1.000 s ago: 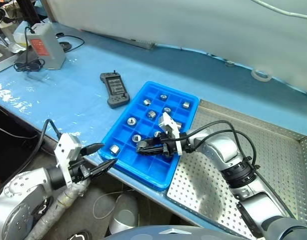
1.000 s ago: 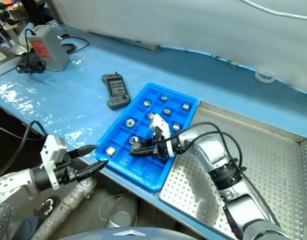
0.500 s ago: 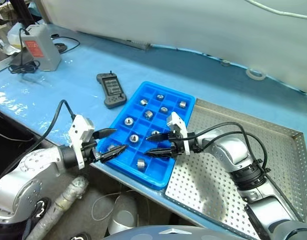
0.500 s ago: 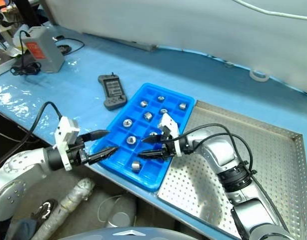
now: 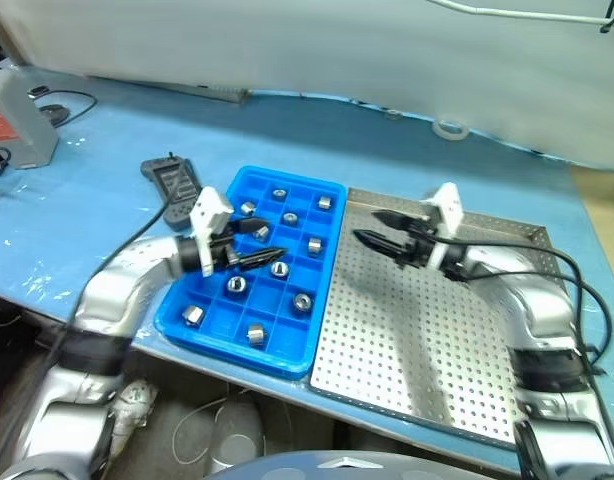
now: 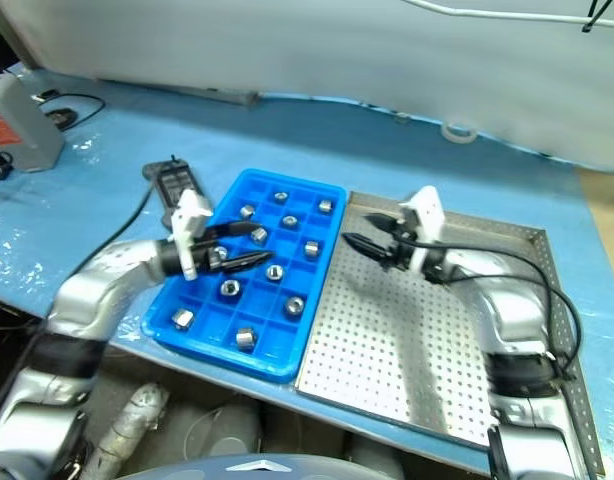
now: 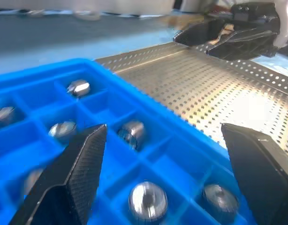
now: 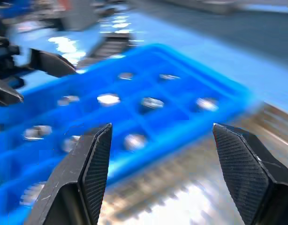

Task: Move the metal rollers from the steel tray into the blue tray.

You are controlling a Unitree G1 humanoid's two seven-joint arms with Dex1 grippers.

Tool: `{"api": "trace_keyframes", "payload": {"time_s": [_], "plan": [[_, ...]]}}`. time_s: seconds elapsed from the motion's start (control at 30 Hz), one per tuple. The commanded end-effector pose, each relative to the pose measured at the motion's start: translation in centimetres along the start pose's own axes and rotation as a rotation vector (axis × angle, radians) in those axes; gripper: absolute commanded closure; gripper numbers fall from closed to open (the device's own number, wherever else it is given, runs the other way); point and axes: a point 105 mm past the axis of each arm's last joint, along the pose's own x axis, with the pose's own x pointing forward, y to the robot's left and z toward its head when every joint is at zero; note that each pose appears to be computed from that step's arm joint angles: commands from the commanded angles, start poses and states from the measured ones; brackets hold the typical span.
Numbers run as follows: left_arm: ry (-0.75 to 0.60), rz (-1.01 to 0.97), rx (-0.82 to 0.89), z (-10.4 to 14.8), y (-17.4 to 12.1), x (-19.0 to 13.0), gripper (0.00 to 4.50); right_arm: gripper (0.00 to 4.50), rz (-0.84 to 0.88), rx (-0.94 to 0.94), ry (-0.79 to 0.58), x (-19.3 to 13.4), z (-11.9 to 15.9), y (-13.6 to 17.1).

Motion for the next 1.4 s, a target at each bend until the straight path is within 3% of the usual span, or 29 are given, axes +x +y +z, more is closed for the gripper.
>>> {"api": "trace_keyframes", "payload": {"time_s": [0.03,0.23,0.33,0.5,0.83,1.4], "plan": [[-0.031,-0.086,0.059,0.7,0.1,2.8,0.42,0.94,-0.218,-0.062,-0.115,-2.3,2.1,-1.8],[-0.079,-0.152,0.06,1.5,-0.3,6.7,0.42,0.94,-0.413,0.002,-0.132,-4.3,0.5,-2.6],[-0.103,-0.155,0.056,1.7,-0.5,7.5,0.42,0.94,-0.422,0.001,-0.117,-4.0,-0.1,-2.4],[-0.124,-0.156,0.05,1.7,-0.9,6.7,0.42,0.94,-0.348,-0.036,-0.116,-2.3,0.8,-2.0],[-0.155,-0.055,0.045,2.1,-0.2,4.4,0.42,0.94,-0.386,0.017,-0.113,-1.1,0.6,-4.0],[-0.145,-0.029,0.035,2.0,-1.1,3.7,0.42,0.94,-0.385,0.01,-0.111,0.3,0.3,-4.1]]}}
